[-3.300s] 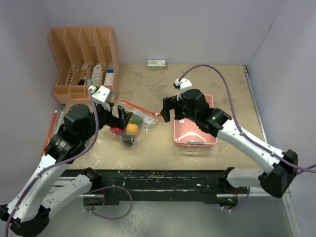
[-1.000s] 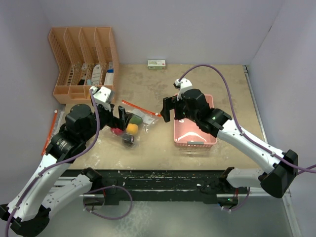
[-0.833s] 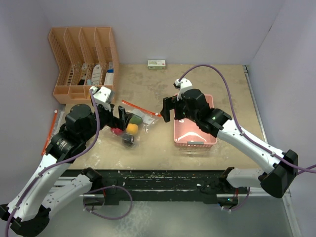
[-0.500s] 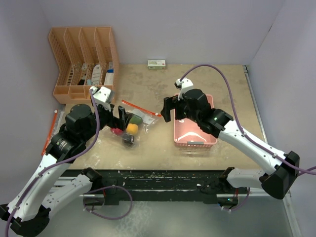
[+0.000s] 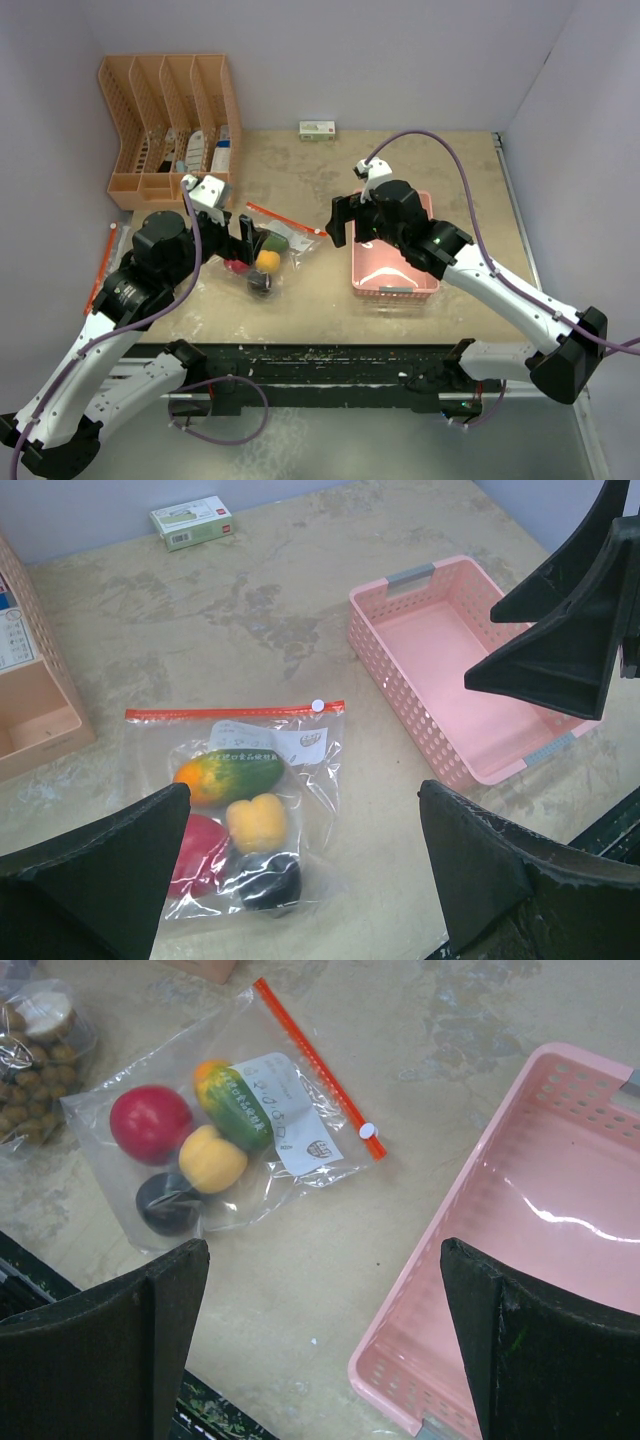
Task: Place the food in the zip-top bag and seal the zipper
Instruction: Reset both arms
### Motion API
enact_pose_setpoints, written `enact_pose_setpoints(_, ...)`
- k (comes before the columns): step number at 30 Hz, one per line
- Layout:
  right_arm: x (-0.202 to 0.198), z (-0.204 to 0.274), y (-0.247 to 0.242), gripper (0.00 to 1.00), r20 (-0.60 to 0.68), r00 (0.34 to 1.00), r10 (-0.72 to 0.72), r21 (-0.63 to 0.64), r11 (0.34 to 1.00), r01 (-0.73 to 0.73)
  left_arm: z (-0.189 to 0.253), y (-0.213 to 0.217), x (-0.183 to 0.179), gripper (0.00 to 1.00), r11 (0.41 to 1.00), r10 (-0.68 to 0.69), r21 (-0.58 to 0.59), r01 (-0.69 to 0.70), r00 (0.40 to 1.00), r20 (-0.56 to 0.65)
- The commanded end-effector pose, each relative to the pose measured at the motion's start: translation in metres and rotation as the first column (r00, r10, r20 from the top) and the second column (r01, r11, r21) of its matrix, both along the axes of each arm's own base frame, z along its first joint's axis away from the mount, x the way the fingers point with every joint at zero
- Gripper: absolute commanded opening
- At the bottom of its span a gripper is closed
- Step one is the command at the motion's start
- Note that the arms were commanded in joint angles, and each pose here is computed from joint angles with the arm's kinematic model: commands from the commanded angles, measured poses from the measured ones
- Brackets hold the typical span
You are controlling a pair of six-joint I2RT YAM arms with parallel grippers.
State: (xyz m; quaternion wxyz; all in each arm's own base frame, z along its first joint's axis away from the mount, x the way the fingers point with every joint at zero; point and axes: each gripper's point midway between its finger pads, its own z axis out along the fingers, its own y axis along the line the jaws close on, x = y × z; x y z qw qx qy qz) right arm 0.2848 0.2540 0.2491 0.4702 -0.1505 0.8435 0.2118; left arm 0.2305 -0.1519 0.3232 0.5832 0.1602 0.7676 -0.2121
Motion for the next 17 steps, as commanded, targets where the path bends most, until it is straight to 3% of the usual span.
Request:
enact_pose_setpoints(1,0.0013,0.0176,-0.0014,1.0,0.041,0.999,-0.013,0.047,0.999,0.012,0.0082,0.0015,0.0011,0.99,1.0,0.015,-0.027,-0.015,1.0,0.021)
enact_pose_setpoints(17,0.0032,0.0197,-0.0064,0.99,0.054,0.998,-0.036,0.038,0.999,0.034,0.0081,0.0011,0.0016,0.99,0.999,0.015,-0.028,-0.015,1.0,0.02)
